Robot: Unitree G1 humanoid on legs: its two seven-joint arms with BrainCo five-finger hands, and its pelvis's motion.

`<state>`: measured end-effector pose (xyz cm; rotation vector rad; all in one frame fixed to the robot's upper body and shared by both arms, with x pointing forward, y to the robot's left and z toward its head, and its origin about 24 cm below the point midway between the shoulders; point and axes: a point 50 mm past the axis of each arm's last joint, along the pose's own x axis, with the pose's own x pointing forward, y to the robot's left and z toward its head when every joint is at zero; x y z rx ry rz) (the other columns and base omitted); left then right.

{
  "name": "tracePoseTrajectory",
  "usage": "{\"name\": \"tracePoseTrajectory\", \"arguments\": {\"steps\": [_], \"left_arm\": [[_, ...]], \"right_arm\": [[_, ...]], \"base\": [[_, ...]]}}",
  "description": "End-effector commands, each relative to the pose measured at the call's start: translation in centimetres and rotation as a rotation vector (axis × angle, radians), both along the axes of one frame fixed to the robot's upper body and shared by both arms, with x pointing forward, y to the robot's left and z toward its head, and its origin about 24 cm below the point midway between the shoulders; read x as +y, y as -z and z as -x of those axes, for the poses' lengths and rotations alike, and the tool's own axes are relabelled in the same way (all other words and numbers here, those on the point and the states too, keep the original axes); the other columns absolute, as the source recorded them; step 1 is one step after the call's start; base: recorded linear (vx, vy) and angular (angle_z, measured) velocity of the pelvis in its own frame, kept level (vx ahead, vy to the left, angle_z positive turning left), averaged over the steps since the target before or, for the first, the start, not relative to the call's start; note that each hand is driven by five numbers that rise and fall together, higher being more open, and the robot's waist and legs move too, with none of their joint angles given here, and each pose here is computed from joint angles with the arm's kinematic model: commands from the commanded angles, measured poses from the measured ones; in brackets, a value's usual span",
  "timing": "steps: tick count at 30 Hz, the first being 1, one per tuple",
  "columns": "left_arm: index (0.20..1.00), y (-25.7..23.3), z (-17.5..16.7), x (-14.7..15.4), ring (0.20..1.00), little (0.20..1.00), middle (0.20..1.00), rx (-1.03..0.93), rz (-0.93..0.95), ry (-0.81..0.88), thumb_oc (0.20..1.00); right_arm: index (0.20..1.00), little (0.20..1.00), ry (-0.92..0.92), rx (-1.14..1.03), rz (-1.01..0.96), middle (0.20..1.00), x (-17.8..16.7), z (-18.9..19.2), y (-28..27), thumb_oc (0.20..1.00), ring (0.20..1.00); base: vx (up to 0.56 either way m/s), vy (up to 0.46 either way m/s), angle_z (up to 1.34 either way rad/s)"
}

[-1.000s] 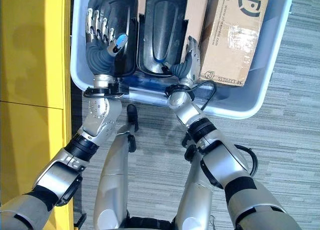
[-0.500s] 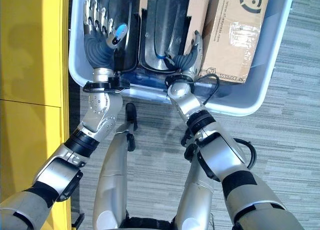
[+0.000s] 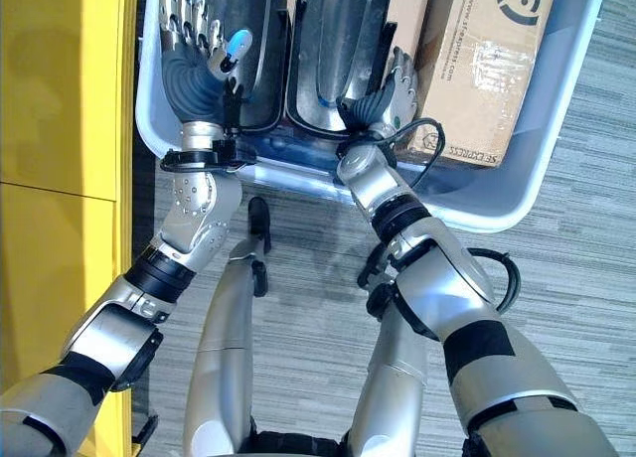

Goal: Move parts from the plastic box to the shelf.

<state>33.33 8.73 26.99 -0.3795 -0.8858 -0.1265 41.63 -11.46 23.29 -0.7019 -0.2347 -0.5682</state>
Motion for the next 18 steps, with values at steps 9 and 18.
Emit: {"name": "tracePoseTrajectory", "arguments": {"steps": [9,18], "left_arm": [[1.000,-2.2,0.1,-1.1,1.000,1.000,1.000,-0.110,-0.029,0.070,1.000],[1.000,-1.9,0.2,-1.0,1.000,1.000,1.000,-0.117,-0.039,0.076,1.000]], "right_arm": [[0.200,0.200,0.051,0.343,0.023,0.200,-2.6,-0.5,3.6,0.200,0.200],[0.200,0.200,0.050,0.270,-0.015,0.200,-2.7,-0.5,3.7,0.200,0.200]], "base": [[0.01,-0.030,0.03],[0.00,-0.011,0.01]]}}
